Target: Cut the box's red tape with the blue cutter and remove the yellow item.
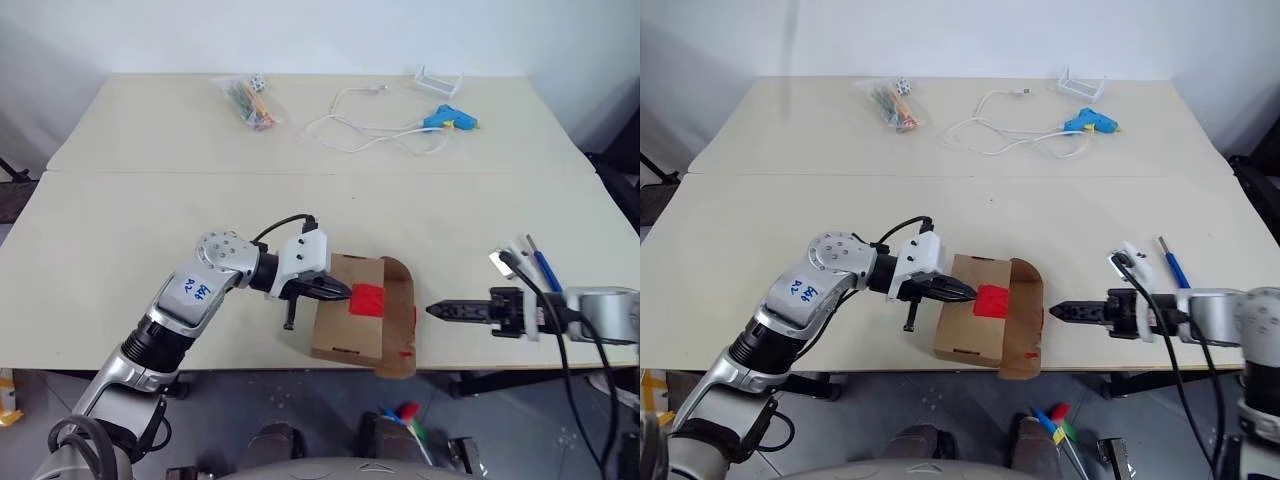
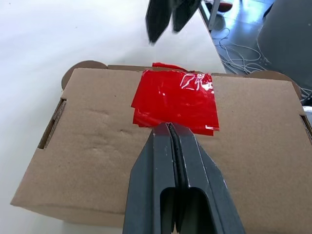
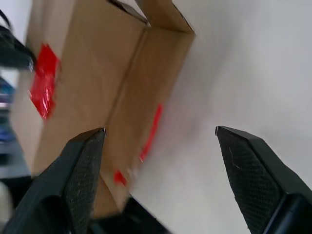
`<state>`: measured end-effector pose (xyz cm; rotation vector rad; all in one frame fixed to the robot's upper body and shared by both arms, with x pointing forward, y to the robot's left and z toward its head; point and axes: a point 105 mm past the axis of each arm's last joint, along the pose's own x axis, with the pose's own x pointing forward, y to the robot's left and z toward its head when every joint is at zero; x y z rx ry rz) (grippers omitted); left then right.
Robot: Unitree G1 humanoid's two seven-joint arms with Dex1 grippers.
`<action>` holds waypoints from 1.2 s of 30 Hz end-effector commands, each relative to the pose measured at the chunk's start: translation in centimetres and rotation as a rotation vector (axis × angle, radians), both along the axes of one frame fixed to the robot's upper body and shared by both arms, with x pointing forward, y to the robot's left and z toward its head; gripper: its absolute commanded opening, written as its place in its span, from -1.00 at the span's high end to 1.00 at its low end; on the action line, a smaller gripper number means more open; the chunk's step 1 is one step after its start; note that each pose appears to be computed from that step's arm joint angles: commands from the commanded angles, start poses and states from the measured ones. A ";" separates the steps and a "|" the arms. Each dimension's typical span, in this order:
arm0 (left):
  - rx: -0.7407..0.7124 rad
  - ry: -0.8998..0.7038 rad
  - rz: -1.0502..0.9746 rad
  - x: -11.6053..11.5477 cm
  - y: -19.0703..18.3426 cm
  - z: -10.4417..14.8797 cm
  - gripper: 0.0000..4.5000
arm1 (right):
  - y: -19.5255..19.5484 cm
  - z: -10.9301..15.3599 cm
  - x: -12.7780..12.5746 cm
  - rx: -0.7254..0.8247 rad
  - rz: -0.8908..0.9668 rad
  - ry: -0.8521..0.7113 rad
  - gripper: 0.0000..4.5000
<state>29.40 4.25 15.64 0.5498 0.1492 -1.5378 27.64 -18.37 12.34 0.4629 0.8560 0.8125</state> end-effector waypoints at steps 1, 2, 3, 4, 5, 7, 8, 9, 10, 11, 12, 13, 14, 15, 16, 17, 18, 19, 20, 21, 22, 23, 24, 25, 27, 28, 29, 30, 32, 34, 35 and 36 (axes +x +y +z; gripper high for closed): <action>0.058 0.042 0.029 -0.1 0.6 -1.6 1.00 | 1.0 -0.7 0.2 -0.025 0.045 -0.002 -0.67; 0.059 0.042 0.031 -0.1 0.7 -1.6 1.00 | 1.4 -0.8 0.2 -0.025 0.060 -0.003 -0.67; 0.059 0.042 0.033 -0.1 0.7 -1.6 1.00 | 1.9 -1.0 0.2 -0.023 0.079 -0.005 -0.59; 0.059 0.042 0.035 -0.1 0.8 -1.6 1.00 | 2.4 -1.0 0.2 -0.017 0.094 -0.009 -0.50; 0.059 0.042 0.036 -0.1 0.8 -1.5 1.00 | 2.7 -0.9 0.3 -0.010 0.100 -0.012 -0.43; 0.059 0.041 0.039 -0.1 0.8 -1.5 1.00 | 3.2 -0.8 0.4 0.007 0.110 -0.016 -0.14; 0.059 0.041 0.041 -0.1 0.9 -1.5 1.00 | 3.3 -0.9 0.4 0.012 0.114 -0.015 0.01; 0.059 0.041 0.043 -0.1 0.9 -1.5 1.00 | 3.6 -0.8 0.2 0.018 0.130 -0.015 0.16; 0.059 0.041 0.044 0.0 0.9 -1.5 1.00 | 3.9 -0.7 0.1 0.025 0.144 -0.016 0.30; 0.060 0.041 0.045 0.0 1.0 -1.5 1.00 | 4.2 -0.6 0.1 0.030 0.152 -0.017 0.46; 0.059 0.041 0.045 0.0 0.9 -1.5 1.00 | 4.3 -0.5 0.2 0.033 0.154 -0.018 0.60; 0.058 0.042 0.045 0.0 0.9 -1.5 1.00 | 4.5 -0.5 0.3 0.035 0.150 -0.016 0.78; 0.059 0.041 0.044 0.0 0.9 -1.5 1.00 | 4.6 -0.6 0.5 0.032 0.145 -0.015 0.90; 0.058 0.041 0.043 0.0 0.8 -1.5 1.00 | 4.6 -0.8 0.7 0.030 0.141 -0.012 0.90; 0.057 0.041 0.041 0.0 0.8 -1.5 1.00 | 4.6 -0.9 0.7 0.019 0.142 -0.006 0.90; 0.057 0.040 0.040 0.0 0.7 -1.5 1.00 | 4.6 -1.1 0.7 0.011 0.144 -0.002 0.90; 0.056 0.039 0.040 0.1 0.7 -1.5 1.00 | 4.6 -1.2 0.7 0.007 0.144 0.002 0.90; 0.056 0.039 0.039 0.1 0.7 -1.5 1.00 | 4.6 -1.2 0.8 0.005 0.143 0.004 0.90; 0.055 0.039 0.039 0.1 0.6 -1.5 1.00 | 4.6 -1.3 0.7 0.003 0.143 0.010 0.90; 0.055 0.039 0.039 0.1 0.6 -1.5 1.00 | 4.5 -1.4 0.7 -0.011 0.144 0.017 0.90; 0.054 0.038 0.039 0.1 0.6 -1.5 1.00 | 4.3 -1.7 0.9 -0.028 0.128 0.026 0.95; 0.054 0.037 0.039 0.1 0.6 -1.5 1.00 | 4.1 -1.8 1.0 -0.040 0.117 0.032 0.95; 0.054 0.037 0.039 0.1 0.6 -1.5 1.00 | 3.7 -2.0 1.2 -0.065 0.097 0.036 0.95; 0.051 0.037 0.040 0.2 0.6 -1.4 1.00 | 3.3 -1.8 1.3 -0.078 0.082 0.034 0.95; 0.045 0.038 0.041 0.2 0.6 -1.5 1.00 | 2.6 -0.7 1.5 -0.094 0.063 0.018 0.95; 0.043 0.039 0.041 0.2 0.5 -1.6 1.00 | 2.5 -0.3 1.5 -0.092 0.065 0.014 0.95; 0.037 0.040 0.037 0.1 0.4 -1.6 1.00 | 2.4 0.4 1.4 -0.086 0.072 0.003 0.95; 0.031 0.041 0.034 0.1 0.1 -1.7 1.00 | 2.3 1.0 1.4 -0.073 0.082 -0.008 0.95; 0.009 0.042 0.027 0.1 -0.6 -1.8 1.00 | 2.0 2.2 1.4 -0.064 0.089 -0.033 0.95; -0.015 0.036 0.025 0.1 -1.3 -1.8 1.00 | 1.6 3.1 1.4 -0.068 0.089 -0.049 0.95; -0.025 0.029 0.028 0.3 -1.5 -1.8 1.00 | 1.4 3.5 1.4 -0.078 0.086 -0.055 0.95; -0.036 0.024 0.035 0.4 -1.8 -1.7 1.00 | 1.3 3.8 1.4 -0.085 0.088 -0.061 0.95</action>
